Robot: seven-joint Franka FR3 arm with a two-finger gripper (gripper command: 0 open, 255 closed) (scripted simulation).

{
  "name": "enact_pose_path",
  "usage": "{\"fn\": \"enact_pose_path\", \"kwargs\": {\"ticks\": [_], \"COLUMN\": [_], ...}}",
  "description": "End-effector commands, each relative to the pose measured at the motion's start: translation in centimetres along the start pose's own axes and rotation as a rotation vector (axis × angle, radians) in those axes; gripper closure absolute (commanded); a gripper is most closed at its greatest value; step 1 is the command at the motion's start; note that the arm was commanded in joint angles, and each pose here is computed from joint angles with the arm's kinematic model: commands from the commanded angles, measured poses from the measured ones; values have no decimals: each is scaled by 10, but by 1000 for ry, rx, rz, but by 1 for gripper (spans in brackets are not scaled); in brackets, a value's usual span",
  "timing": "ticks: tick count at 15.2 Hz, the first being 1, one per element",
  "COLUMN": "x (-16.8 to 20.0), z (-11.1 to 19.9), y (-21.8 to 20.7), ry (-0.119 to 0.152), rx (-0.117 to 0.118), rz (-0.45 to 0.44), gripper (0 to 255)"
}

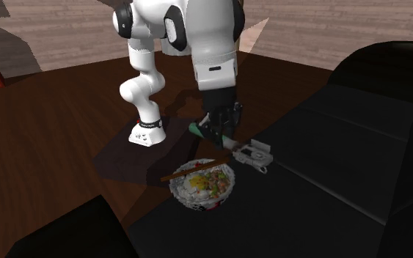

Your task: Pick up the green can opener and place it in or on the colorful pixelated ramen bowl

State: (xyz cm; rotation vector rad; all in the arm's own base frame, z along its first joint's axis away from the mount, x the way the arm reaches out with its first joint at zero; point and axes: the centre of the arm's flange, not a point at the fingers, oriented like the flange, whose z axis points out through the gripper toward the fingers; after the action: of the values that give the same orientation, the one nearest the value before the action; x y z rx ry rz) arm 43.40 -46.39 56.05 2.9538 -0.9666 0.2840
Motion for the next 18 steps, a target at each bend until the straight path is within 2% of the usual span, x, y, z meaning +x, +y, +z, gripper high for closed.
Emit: {"fn": "enact_pose_path", "kwargs": {"ticks": [1, 14, 18], "x": [-3, -16, -16], "z": [4, 75, 75], "y": [15, 18, 18], "ry": [0, 0, 0], "rx": [1, 1, 1], "rz": [-2, -2, -2], "gripper": [255, 255, 255]}}
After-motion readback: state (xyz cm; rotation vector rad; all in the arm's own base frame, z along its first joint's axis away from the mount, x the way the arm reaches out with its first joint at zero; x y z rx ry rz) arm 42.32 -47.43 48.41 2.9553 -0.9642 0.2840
